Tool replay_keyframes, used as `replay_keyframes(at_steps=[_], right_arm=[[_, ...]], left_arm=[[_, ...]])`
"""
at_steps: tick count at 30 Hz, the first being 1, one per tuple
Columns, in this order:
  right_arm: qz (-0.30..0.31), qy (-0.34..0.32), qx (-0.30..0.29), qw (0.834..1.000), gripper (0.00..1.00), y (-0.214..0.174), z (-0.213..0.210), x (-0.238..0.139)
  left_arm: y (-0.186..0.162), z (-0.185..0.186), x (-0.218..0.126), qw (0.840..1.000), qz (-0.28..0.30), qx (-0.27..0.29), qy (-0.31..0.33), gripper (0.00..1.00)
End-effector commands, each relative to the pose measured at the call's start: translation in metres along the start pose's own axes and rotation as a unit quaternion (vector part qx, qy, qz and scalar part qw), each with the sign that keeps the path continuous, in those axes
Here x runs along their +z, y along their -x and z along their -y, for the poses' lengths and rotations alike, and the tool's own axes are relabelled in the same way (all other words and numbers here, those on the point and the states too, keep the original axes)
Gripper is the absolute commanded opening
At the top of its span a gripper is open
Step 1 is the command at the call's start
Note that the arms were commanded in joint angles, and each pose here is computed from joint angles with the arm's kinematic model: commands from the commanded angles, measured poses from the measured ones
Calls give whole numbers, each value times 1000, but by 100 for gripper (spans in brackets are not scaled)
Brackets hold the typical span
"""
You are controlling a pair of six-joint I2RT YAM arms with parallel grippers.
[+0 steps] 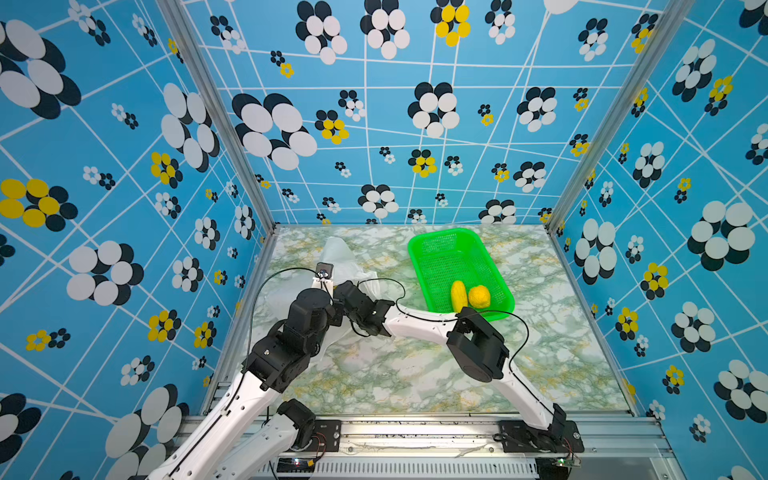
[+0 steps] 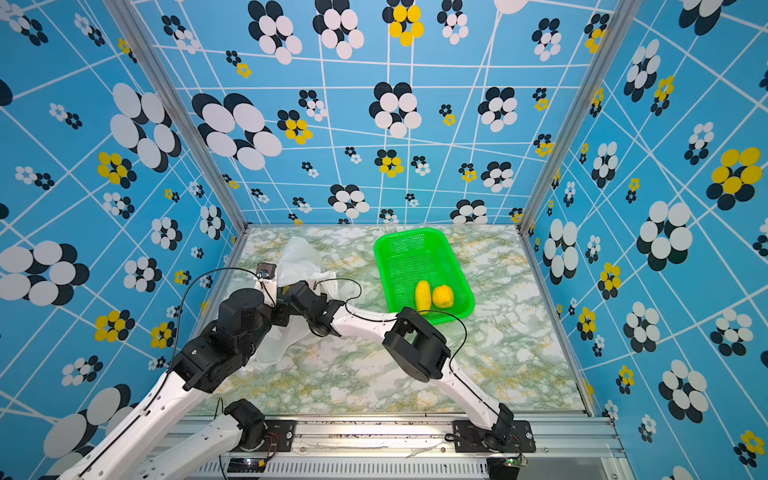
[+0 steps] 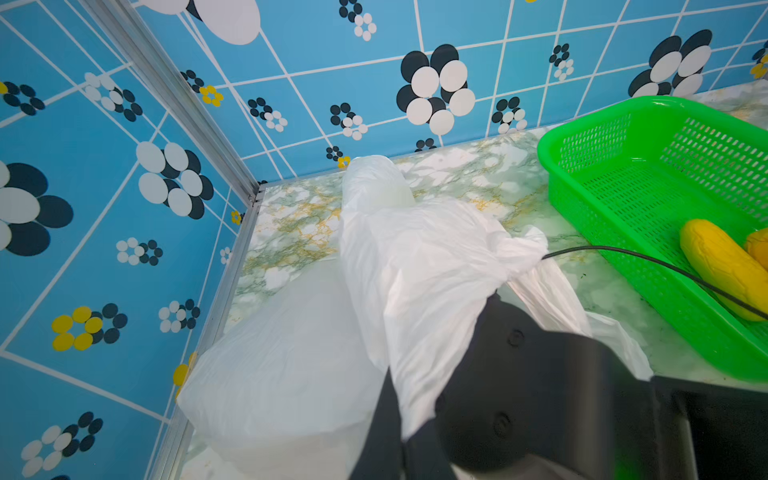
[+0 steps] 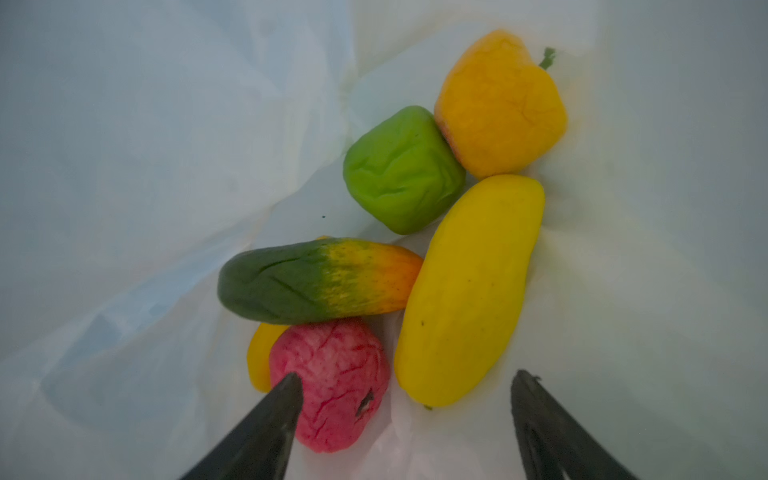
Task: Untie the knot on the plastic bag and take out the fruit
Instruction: 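Grasp the yellow fruit inside the bag with the right gripper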
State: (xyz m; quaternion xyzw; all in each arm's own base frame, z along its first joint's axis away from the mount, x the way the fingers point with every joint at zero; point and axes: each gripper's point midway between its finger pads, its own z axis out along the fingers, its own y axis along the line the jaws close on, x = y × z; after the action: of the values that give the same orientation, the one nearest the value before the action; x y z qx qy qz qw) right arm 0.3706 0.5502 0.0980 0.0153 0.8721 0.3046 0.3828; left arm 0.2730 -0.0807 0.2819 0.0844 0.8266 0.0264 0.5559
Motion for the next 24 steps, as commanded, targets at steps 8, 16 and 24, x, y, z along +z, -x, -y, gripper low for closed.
replay_keyframes(at_steps=[8, 16, 24], right_arm=[[-22, -113, -12, 993, 88, -15, 46, 39], [-49, -115, -5, 992, 80, -24, 60, 60], [-52, -88, -15, 995, 53, -12, 44, 42]], left_arm=[[1, -1, -3, 1000, 9, -9, -5, 0], [2, -3, -4, 1000, 12, -10, -2, 0], [1, -3, -3, 1000, 11, -9, 0, 0]])
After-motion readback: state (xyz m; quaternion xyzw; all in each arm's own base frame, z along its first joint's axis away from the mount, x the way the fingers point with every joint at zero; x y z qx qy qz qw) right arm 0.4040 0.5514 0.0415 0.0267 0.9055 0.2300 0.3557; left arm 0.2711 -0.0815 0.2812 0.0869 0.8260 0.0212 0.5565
